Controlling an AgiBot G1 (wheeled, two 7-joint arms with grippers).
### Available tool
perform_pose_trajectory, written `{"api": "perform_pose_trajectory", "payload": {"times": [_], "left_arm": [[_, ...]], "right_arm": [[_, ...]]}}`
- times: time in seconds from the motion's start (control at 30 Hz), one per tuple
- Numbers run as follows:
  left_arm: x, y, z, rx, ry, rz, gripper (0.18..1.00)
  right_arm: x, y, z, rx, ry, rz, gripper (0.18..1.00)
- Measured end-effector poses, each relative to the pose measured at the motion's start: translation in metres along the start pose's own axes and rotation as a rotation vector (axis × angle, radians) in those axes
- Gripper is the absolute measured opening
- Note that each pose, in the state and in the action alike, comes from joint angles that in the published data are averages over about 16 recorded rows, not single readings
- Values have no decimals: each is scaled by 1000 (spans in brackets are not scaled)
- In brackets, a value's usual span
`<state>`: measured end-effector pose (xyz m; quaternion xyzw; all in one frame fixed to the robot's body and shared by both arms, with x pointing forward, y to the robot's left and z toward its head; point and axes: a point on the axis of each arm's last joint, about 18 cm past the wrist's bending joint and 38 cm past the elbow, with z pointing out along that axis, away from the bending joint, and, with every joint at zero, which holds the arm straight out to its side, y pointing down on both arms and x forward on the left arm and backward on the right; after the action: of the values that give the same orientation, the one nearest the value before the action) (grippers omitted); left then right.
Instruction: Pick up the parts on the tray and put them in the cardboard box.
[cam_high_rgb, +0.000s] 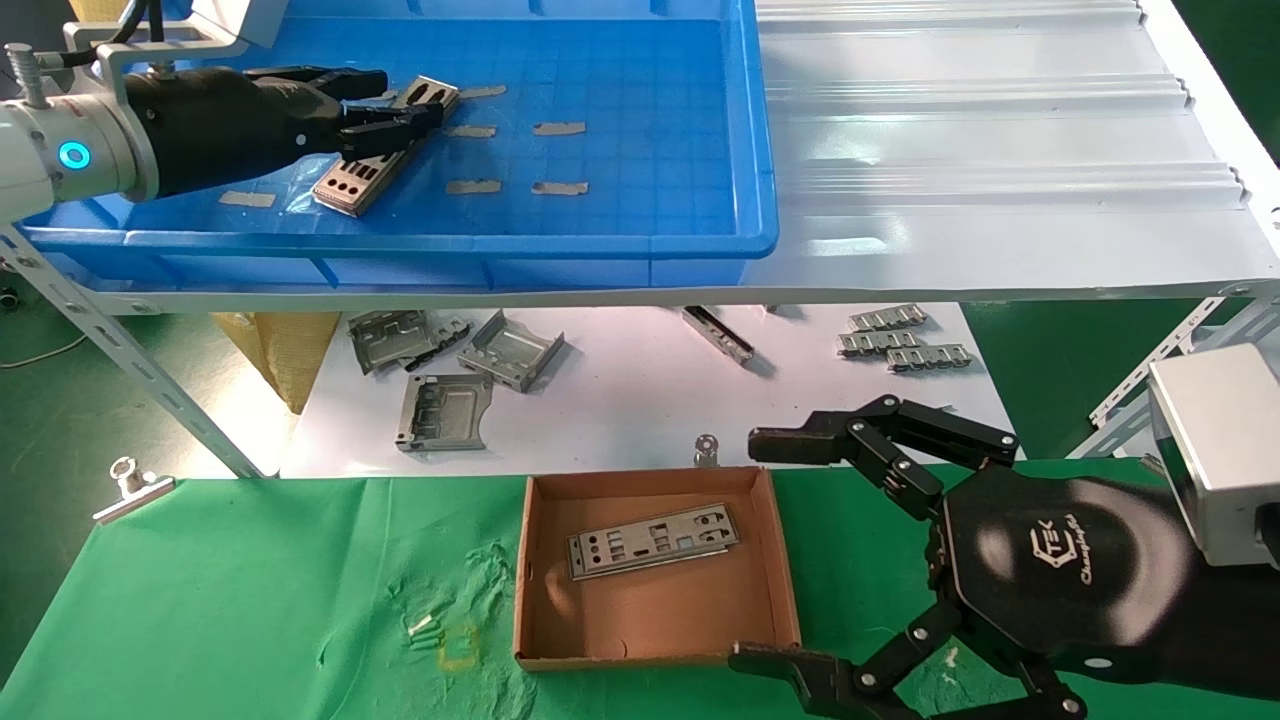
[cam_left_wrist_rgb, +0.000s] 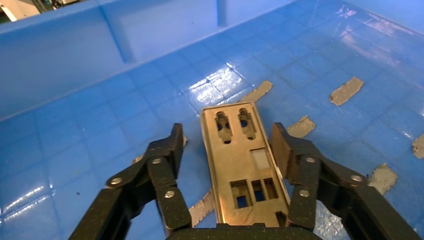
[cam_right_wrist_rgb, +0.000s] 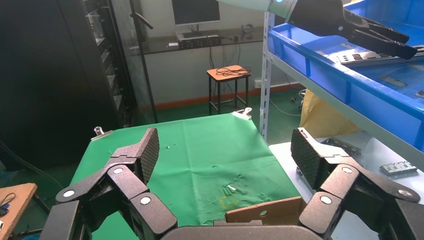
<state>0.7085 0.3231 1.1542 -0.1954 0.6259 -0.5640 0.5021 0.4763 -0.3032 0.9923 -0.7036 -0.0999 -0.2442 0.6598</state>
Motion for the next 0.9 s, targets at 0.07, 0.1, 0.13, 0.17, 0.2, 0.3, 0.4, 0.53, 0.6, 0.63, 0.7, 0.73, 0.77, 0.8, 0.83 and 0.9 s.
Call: {"api": "perform_pose_trajectory", "payload": {"times": [0.07,0.1,0.13,0.17,0.2,0.3,0.4,0.53,0.6,0.63,0.7,0.73,0.77,0.8,0.83,0.9], "left_arm": [[0,0,0,0,0,3,692],[1,0,1,-1,1,4,667],[1,0,1,-1,2,5,648],[1,0,1,-2,2,6,627],[1,0,1,-3,3,8,606],[1,0,1,-5,4,12,542],[1,-2,1,-3,6,18,502],[1,-7,-1,8,9,27,470],[0,-10,-2,15,11,33,464],[0,-12,-3,19,13,36,461],[-1,-16,-4,28,15,42,457],[-1,-18,-5,32,17,46,457],[-1,-20,-6,37,18,49,456],[-2,-23,-7,42,20,52,456],[-2,-25,-8,47,21,55,455],[-2,-30,-10,57,26,61,455]], "right_arm": [[0,0,0,0,0,0,947],[0,0,0,0,0,0,957],[0,0,0,0,0,0,967],[0,0,0,0,0,0,972],[0,0,0,0,0,0,976],[0,0,0,0,0,0,989],[0,0,0,0,0,0,996],[0,0,0,0,0,0,1000],[0,0,0,0,0,0,1000],[0,0,0,0,0,0,1000],[0,0,0,0,0,0,1000],[0,0,0,0,0,0,1000],[0,0,0,0,0,0,1000],[0,0,0,0,0,0,1000],[0,0,0,0,0,0,1000],[0,0,0,0,0,0,1000]]}}
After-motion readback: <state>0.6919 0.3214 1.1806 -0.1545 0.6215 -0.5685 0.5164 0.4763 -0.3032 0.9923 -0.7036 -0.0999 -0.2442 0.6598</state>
